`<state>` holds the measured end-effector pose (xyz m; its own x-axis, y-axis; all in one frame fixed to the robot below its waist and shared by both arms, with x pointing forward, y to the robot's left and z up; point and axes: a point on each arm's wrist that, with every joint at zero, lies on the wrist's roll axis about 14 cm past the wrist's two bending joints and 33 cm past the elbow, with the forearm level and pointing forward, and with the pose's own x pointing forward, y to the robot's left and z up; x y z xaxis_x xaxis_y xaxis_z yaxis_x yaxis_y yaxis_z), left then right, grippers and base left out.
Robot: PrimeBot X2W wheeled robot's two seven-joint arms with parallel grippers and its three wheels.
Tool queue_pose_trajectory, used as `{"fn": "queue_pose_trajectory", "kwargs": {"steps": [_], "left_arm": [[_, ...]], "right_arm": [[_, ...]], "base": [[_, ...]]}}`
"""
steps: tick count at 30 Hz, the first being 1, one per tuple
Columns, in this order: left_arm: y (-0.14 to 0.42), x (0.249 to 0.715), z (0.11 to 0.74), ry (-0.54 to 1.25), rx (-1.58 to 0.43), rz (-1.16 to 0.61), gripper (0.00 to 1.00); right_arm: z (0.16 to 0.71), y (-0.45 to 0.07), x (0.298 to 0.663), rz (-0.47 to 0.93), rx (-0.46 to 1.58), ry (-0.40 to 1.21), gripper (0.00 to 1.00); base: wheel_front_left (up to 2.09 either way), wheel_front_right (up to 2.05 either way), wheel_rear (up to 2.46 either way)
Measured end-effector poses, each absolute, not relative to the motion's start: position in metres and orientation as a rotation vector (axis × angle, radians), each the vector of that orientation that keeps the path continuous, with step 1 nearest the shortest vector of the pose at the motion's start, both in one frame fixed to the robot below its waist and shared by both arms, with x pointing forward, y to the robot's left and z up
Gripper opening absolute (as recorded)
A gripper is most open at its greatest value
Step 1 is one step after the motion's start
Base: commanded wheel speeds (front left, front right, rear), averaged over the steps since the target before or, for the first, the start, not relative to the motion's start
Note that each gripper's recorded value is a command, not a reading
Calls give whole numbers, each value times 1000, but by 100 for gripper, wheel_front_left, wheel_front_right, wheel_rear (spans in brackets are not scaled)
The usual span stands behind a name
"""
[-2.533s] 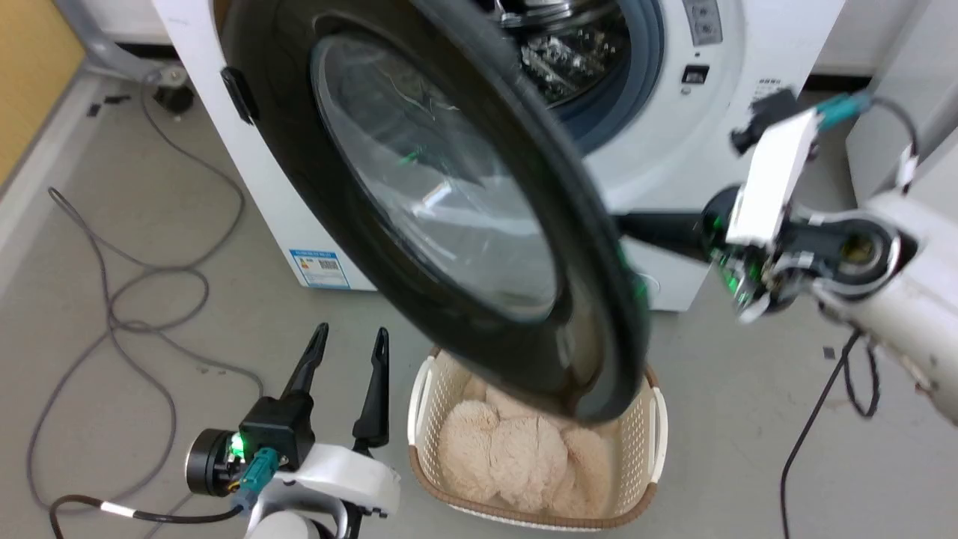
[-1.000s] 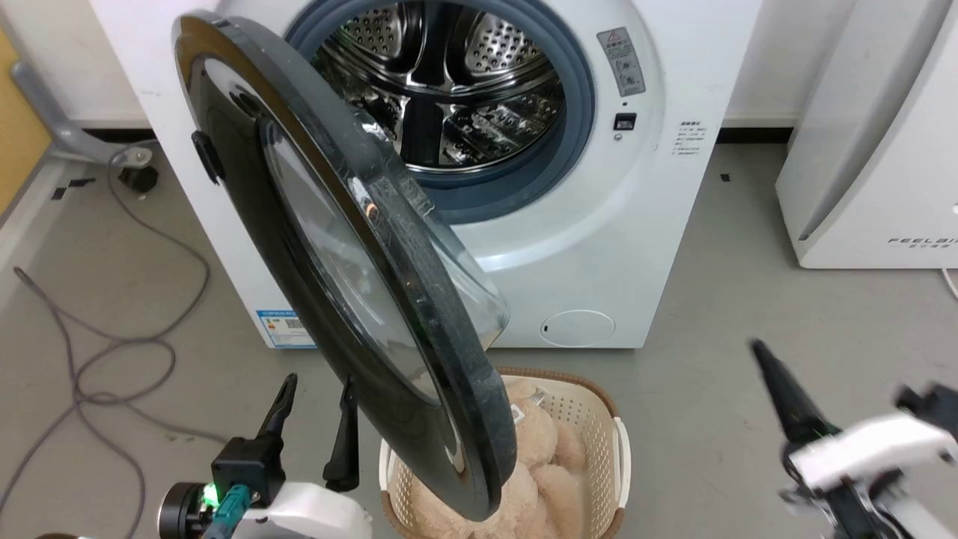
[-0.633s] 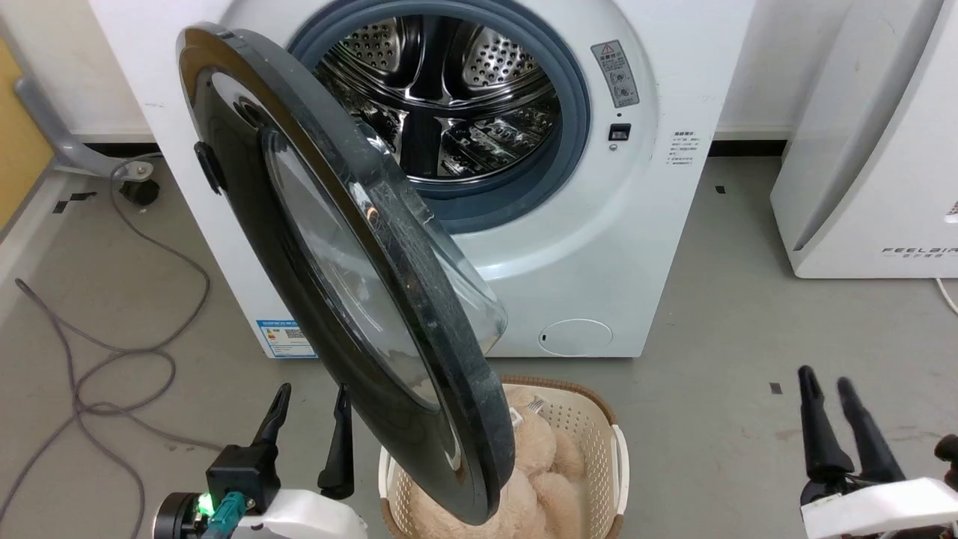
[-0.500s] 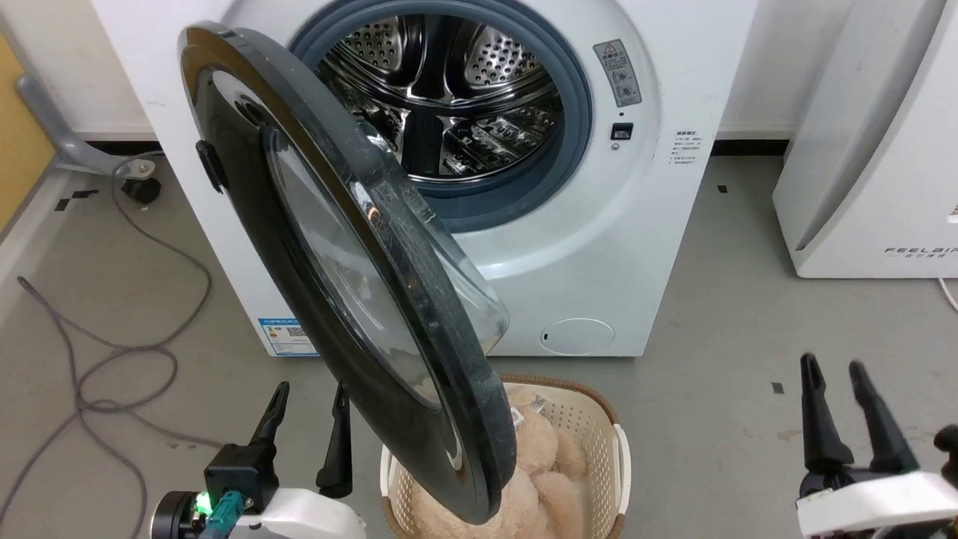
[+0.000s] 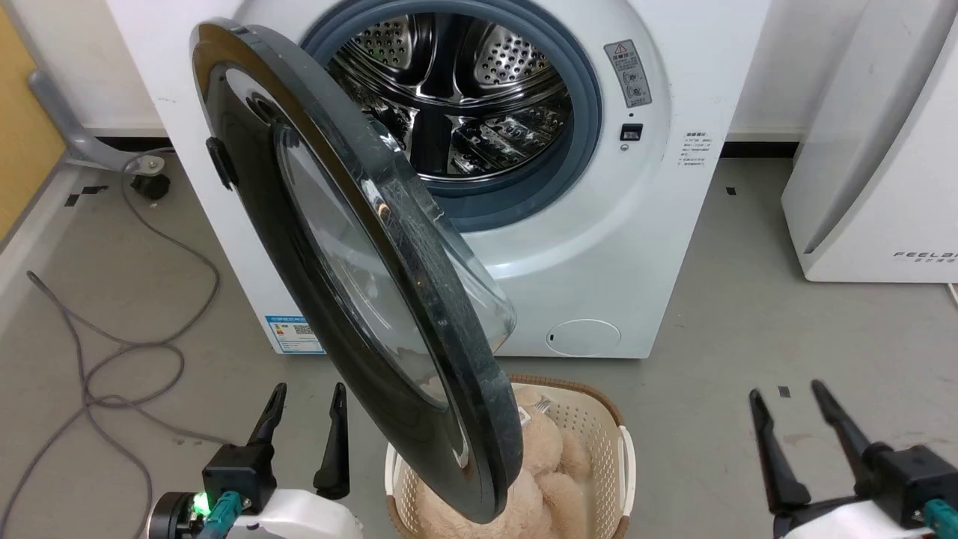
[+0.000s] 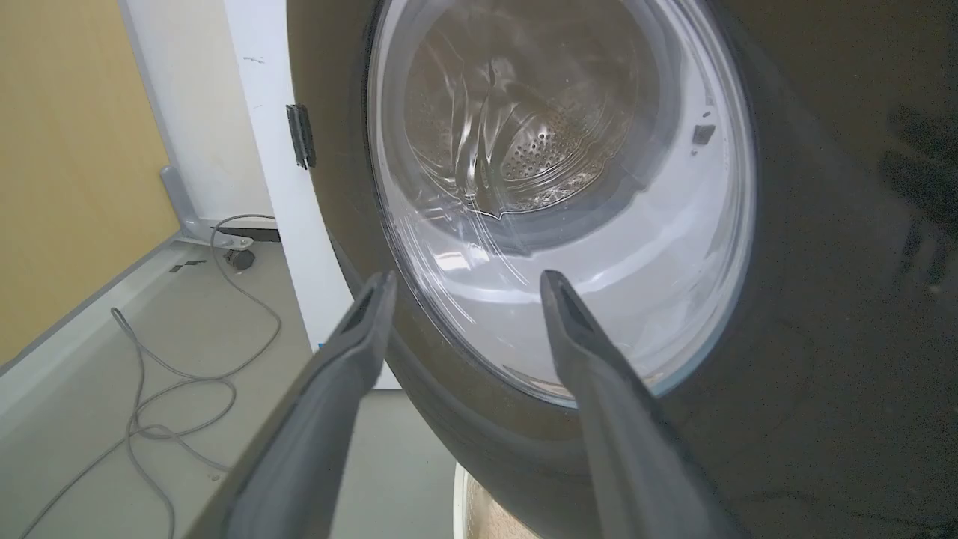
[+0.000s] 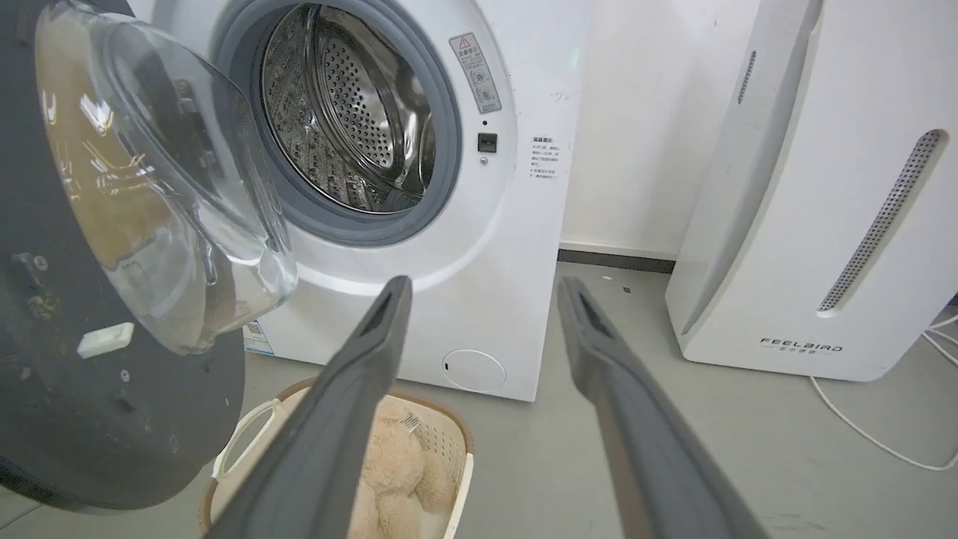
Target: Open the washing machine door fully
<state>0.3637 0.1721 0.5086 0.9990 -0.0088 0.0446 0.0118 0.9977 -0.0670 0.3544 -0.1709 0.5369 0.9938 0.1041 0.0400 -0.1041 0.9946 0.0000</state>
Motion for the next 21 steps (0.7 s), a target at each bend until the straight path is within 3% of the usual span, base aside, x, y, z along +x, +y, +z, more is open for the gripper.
{"fn": "queue_pose_trajectory", "kwargs": {"steps": [5, 6, 7, 8, 9, 21], "left_arm": [[172, 364, 508, -39, -65, -8, 100], [172, 364, 508, -39, -65, -10, 46], [172, 364, 508, -40, -65, -11, 24], [171, 364, 508, -39, -65, -12, 9], [171, 364, 508, -39, -66, -13, 0], [168, 364, 515, -59, -69, -23, 0]], "right_arm": [[527, -169, 351, 109, 3, -5, 100], [527, -170, 351, 108, 4, -4, 100], [526, -170, 351, 108, 6, -2, 100], [526, -170, 350, 108, 11, -2, 100], [526, -170, 350, 107, 16, -1, 100], [522, -173, 349, 98, 36, 10, 100]], "base": [[0, 0, 0], [0, 0, 0], [0, 0, 0], [0, 0, 0], [0, 0, 0], [0, 0, 0]]}}
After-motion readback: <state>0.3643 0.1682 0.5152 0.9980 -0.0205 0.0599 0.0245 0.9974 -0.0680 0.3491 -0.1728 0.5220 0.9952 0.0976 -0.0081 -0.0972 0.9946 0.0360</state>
